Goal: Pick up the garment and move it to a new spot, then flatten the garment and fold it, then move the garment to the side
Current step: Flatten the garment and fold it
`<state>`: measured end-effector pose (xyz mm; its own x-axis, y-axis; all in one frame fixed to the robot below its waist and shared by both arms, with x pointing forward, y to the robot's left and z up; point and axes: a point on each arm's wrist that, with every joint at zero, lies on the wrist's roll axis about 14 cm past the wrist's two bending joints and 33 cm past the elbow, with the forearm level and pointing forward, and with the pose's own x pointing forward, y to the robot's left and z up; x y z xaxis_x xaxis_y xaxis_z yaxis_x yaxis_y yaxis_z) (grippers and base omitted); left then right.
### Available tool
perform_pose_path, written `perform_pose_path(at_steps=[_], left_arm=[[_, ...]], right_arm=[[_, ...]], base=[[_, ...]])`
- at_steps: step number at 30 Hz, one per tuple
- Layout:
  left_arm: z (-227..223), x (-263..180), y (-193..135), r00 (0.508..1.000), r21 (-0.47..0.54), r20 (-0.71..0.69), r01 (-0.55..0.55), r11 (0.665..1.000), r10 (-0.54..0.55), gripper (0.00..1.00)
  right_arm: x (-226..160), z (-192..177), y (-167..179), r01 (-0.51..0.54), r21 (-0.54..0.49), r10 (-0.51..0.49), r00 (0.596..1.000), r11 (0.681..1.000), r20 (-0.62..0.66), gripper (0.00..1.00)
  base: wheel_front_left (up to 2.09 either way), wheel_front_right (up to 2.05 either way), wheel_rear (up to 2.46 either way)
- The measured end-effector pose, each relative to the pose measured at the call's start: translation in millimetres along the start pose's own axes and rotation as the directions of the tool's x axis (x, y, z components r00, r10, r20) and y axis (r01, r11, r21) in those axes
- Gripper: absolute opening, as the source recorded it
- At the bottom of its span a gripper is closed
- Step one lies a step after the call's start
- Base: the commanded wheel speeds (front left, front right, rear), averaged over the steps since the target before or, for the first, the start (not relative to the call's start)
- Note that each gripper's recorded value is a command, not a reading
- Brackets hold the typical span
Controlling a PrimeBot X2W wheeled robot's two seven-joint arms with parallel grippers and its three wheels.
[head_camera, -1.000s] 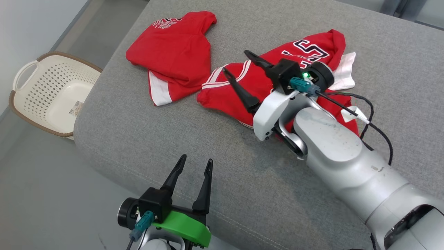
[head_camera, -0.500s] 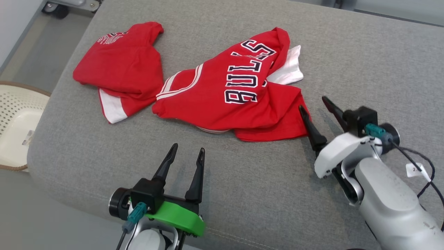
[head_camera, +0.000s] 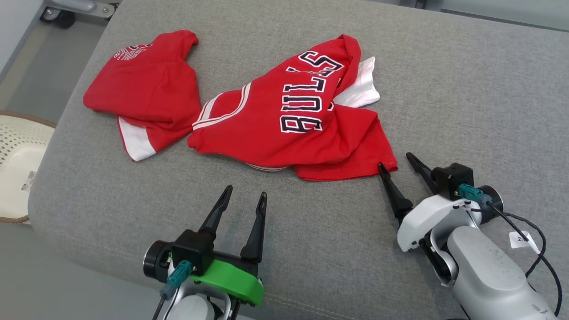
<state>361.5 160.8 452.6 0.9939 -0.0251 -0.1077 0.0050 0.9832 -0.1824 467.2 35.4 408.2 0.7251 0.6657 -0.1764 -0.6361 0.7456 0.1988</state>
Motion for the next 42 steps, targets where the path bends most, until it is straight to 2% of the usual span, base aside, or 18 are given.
perform_pose_path(at_steps=[3, 4, 5, 6, 7, 13, 16, 20, 23, 29, 32, 35, 36, 37, 38, 39, 42], left_arm=[[-1, -3, 4, 1.000, 0.002, -0.003, -0.016, 1.000, 0.016, 1.00], [-1, -4, 6, 1.000, 0.003, -0.004, -0.022, 1.000, 0.022, 1.00], [-1, -5, 8, 1.000, 0.003, -0.005, -0.028, 1.000, 0.028, 1.00], [-1, -5, 9, 0.999, 0.004, -0.006, -0.033, 0.999, 0.033, 1.00], [-2, -6, 11, 0.999, 0.004, -0.007, -0.040, 0.999, 0.040, 1.00], [-3, -5, 15, 0.999, 0.004, -0.013, -0.053, 0.999, 0.053, 1.00], [-3, -3, 11, 0.999, 0.001, -0.009, -0.039, 0.999, 0.039, 1.00], [-1, 0, 4, 1.000, -0.004, -0.001, -0.013, 1.000, 0.013, 1.00], [0, 3, -4, 1.000, -0.008, 0.002, 0.012, 1.000, -0.012, 1.00], [1, 8, -17, 0.998, -0.013, 0.007, 0.055, 0.998, -0.055, 1.00], [-1, 10, -22, 0.997, -0.016, 0.004, 0.074, 0.997, -0.074, 1.00], [-4, 12, -27, 0.996, -0.019, -0.005, 0.092, 0.996, -0.092, 1.00], [-5, 12, -29, 0.995, -0.020, -0.009, 0.098, 0.995, -0.098, 1.00], [-6, 12, -30, 0.995, -0.020, -0.011, 0.103, 0.994, -0.103, 1.00], [-6, 13, -31, 0.994, -0.021, -0.011, 0.107, 0.994, -0.107, 1.00], [-6, 13, -32, 0.994, -0.021, -0.012, 0.110, 0.994, -0.110, 1.00], [-9, 14, -34, 0.993, -0.021, -0.018, 0.117, 0.993, -0.117, 1.00]], right_arm=[[3, -11, 3, -0.010, -0.005, 0.010, 0.999, 1.000, -0.032, 1.00], [4, -14, 2, -0.009, -0.010, 0.008, 0.999, 1.000, -0.044, 0.93], [6, -14, 1, -0.009, -0.014, 0.009, 0.999, 1.000, -0.048, 0.45], [8, -15, 1, -0.011, -0.014, 0.010, 0.999, 1.000, -0.052, 0.07], [10, -16, 3, -0.015, -0.014, 0.014, 0.998, 1.000, -0.054, 0.00], [12, -15, -8, 0.001, -0.037, -0.003, 0.999, 0.999, -0.054, 0.00], [5, 2, -44, 0.075, -0.080, -0.076, 0.997, 0.994, -0.014, 0.00], [-10, 33, -84, 0.151, -0.191, -0.143, 0.988, 0.970, 0.052, 0.00], [-22, 66, -108, 0.190, -0.315, -0.163, 0.981, 0.930, 0.109, 0.00], [-45, 148, -135, 0.267, -0.525, -0.149, 0.955, 0.808, 0.256, 0.00], [-56, 184, -136, 0.298, -0.585, -0.123, 0.939, 0.754, 0.320, 0.00], [-66, 196, -138, 0.314, -0.623, -0.120, 0.935, 0.717, 0.333, 0.00], [-69, 193, -139, 0.311, -0.627, -0.125, 0.938, 0.714, 0.323, 0.05], [-72, 189, -140, 0.307, -0.629, -0.131, 0.942, 0.714, 0.310, 0.33], [-75, 182, -141, 0.303, -0.624, -0.140, 0.944, 0.720, 0.298, 0.84], [-79, 174, -142, 0.303, -0.612, -0.154, 0.946, 0.731, 0.284, 1.00], [-93, 138, -143, 0.294, -0.554, -0.200, 0.953, 0.779, 0.226, 1.00]], base=[[0.00, 0.00, 0.00], [0.00, 0.00, 0.00], [0.00, 0.00, 0.00], [0.00, 0.00, 0.00], [0.00, 0.00, 0.00], [0.00, 0.00, 0.00], [0.00, 0.00, 0.00], [0.00, 0.00, 0.00], [0.00, 0.00, 0.00], [0.00, 0.00, 0.00], [0.00, 0.00, 0.00], [0.00, 0.00, 0.00], [0.00, 0.00, 0.00], [0.00, 0.00, 0.00], [0.00, 0.00, 0.00], [0.00, 0.00, 0.00], [0.00, 0.00, 0.00]])
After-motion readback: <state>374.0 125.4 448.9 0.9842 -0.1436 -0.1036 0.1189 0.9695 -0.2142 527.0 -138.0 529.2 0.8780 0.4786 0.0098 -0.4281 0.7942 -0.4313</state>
